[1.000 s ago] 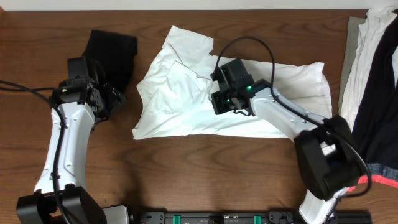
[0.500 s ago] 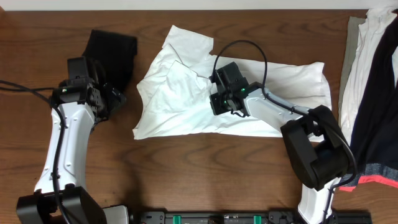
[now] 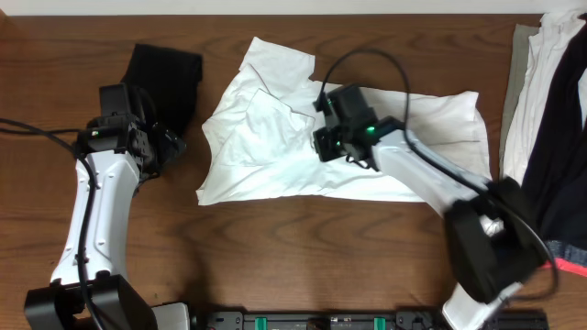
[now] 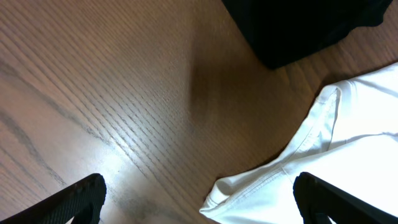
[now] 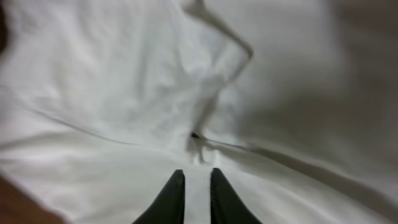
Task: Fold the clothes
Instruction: 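Move the right gripper to the shirt's right end and grasp it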
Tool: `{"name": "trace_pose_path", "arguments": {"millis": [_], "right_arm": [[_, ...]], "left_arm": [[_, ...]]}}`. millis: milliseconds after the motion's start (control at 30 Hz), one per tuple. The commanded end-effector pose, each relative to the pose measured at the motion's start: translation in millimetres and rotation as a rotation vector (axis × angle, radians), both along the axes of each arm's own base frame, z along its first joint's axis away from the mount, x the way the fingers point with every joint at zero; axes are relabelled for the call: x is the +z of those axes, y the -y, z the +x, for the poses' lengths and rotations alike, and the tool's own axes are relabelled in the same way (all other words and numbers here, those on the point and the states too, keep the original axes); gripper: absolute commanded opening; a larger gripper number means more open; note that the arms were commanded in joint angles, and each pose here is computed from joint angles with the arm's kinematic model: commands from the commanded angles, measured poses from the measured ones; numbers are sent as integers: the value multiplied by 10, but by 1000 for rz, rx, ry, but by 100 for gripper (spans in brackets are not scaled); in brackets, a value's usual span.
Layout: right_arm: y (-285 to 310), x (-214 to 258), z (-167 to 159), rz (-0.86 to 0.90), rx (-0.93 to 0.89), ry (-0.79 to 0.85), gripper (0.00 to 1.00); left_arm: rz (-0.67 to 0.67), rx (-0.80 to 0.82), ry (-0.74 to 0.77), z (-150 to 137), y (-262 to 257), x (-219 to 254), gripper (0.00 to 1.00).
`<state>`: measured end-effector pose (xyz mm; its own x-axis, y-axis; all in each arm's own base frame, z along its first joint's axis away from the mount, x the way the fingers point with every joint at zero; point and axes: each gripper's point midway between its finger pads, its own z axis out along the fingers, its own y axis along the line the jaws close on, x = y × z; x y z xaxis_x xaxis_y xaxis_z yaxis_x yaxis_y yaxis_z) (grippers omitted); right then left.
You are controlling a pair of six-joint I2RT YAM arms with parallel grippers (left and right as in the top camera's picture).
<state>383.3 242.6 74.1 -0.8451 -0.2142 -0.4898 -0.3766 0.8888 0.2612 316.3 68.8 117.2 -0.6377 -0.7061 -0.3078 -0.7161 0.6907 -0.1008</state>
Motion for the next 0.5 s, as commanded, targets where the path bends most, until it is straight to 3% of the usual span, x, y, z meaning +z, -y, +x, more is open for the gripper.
{"name": "trace_pose_path", "arguments": {"millis": [0,233,467], "right_arm": [[162,497,75,41,-22,92,19],[956,1042,219,61,-202,170,25],[1883,1043,382,28,-409,166,27]], "left_arm": [[5,7,0,-2,-20,7,98],[5,7,0,-2,-20,7,98],[5,7,0,-2,-20,7,98]]}}
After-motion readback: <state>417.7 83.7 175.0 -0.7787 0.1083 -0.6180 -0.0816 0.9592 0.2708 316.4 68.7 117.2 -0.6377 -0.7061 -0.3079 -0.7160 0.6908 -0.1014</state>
